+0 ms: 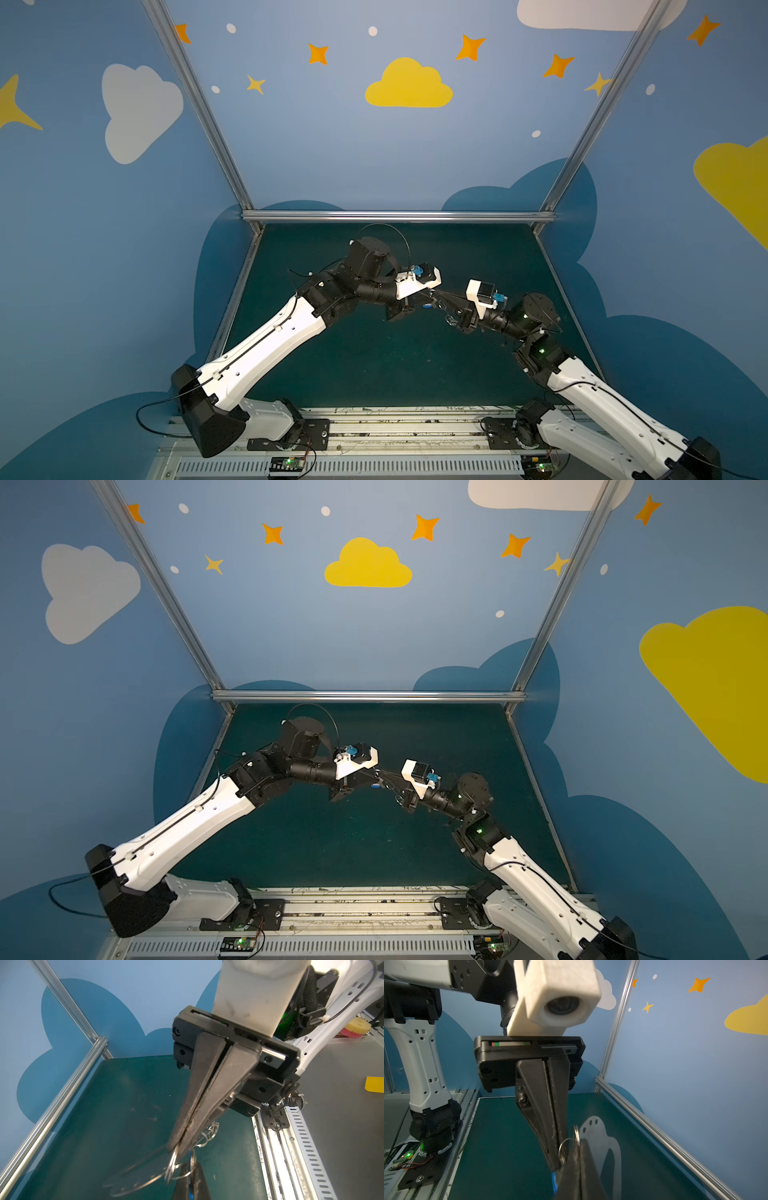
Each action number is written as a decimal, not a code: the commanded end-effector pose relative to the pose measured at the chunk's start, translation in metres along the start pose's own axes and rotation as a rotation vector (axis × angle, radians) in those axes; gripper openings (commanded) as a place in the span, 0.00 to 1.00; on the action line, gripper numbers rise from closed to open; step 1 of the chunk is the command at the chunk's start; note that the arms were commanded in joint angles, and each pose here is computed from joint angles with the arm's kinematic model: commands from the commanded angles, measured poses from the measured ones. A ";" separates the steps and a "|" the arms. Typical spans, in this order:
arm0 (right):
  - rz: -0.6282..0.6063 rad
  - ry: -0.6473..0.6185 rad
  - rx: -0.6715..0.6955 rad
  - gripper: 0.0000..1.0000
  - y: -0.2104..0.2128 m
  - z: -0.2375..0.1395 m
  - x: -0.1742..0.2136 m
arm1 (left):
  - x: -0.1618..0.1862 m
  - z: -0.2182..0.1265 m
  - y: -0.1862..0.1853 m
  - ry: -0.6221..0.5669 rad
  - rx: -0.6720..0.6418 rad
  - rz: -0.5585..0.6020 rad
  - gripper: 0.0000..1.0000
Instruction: Put the keys on the keyring
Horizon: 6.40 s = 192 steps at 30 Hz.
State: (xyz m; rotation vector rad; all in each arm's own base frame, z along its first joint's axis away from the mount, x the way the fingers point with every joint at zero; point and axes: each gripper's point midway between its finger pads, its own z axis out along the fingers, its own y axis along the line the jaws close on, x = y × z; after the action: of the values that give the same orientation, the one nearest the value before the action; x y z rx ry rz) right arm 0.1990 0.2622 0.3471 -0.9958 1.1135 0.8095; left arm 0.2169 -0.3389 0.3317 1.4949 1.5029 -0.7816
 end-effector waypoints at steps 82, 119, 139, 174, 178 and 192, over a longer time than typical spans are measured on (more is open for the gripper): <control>-0.041 -0.048 -0.134 0.00 0.015 -0.002 -0.015 | 0.020 -0.011 -0.002 -0.078 0.083 -0.095 0.42; -0.090 0.027 -0.091 0.00 0.010 -0.004 -0.002 | 0.026 -0.005 -0.004 0.001 0.057 -0.050 0.07; -0.164 0.136 -0.100 0.00 0.010 -0.007 0.020 | 0.035 -0.012 0.006 0.174 -0.008 0.070 0.03; -0.163 0.604 0.836 0.38 -0.104 -0.140 0.114 | 0.084 0.149 0.037 0.416 0.092 -0.427 0.03; -0.195 0.635 0.935 0.38 -0.115 -0.160 0.108 | 0.071 0.171 0.042 0.354 0.130 -0.421 0.04; -0.151 0.644 0.797 0.32 -0.120 -0.126 0.132 | 0.195 0.144 0.070 0.642 0.127 -0.515 0.03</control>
State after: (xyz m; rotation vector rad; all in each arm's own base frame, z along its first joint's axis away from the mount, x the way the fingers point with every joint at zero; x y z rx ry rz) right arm 0.2946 0.0989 0.2107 -0.6356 1.7590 -0.1754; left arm 0.3247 -0.3950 0.1065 1.5382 2.3737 -0.7396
